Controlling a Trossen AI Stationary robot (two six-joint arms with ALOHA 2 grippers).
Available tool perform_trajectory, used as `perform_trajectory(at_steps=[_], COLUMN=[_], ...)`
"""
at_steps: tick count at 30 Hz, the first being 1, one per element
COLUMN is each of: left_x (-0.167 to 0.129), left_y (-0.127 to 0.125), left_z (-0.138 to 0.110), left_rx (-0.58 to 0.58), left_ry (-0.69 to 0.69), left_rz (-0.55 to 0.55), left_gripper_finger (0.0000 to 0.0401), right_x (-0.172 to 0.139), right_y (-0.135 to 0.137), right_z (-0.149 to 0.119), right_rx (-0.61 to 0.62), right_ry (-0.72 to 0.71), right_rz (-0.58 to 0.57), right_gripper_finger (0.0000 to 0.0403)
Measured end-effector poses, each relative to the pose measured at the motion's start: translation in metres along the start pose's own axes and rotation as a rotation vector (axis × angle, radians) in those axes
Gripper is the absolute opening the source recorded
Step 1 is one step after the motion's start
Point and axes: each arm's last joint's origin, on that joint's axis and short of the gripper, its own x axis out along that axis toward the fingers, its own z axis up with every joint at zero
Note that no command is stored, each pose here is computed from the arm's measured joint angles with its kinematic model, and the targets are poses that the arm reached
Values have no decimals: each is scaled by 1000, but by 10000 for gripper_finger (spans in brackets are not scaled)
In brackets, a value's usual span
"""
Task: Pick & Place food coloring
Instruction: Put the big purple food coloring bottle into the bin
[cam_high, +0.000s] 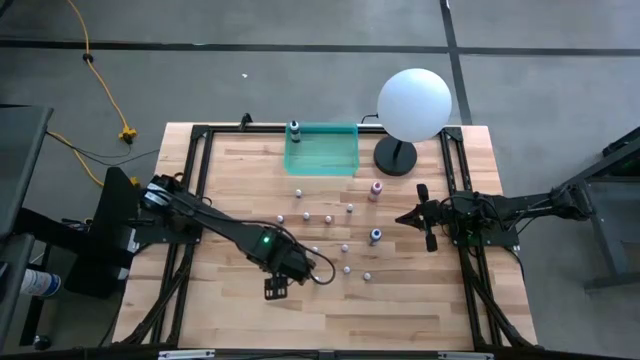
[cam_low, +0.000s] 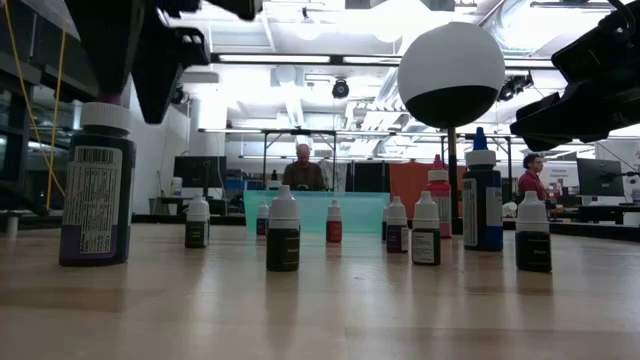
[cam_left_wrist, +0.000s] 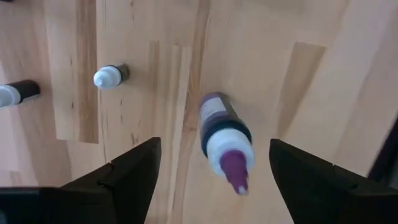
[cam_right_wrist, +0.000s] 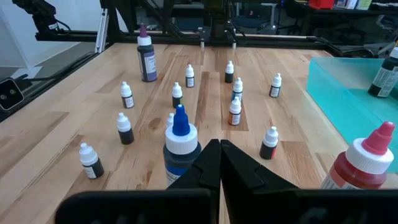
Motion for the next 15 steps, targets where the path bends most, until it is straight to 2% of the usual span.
perform_trajectory(at_steps=[7,15], left_x=[7,7], left_y=[1,-1], left_z=[-2,-3], left_rx=[-3,0], left_ry=[60,79], left_rz=[37,-8], left_gripper_finger=[292,292], right_x=[0,0], right_y=[0,0], right_z=[0,0], right_rx=[0,0], right_ry=[0,1], right_rz=[0,0], right_gripper_finger=[0,0])
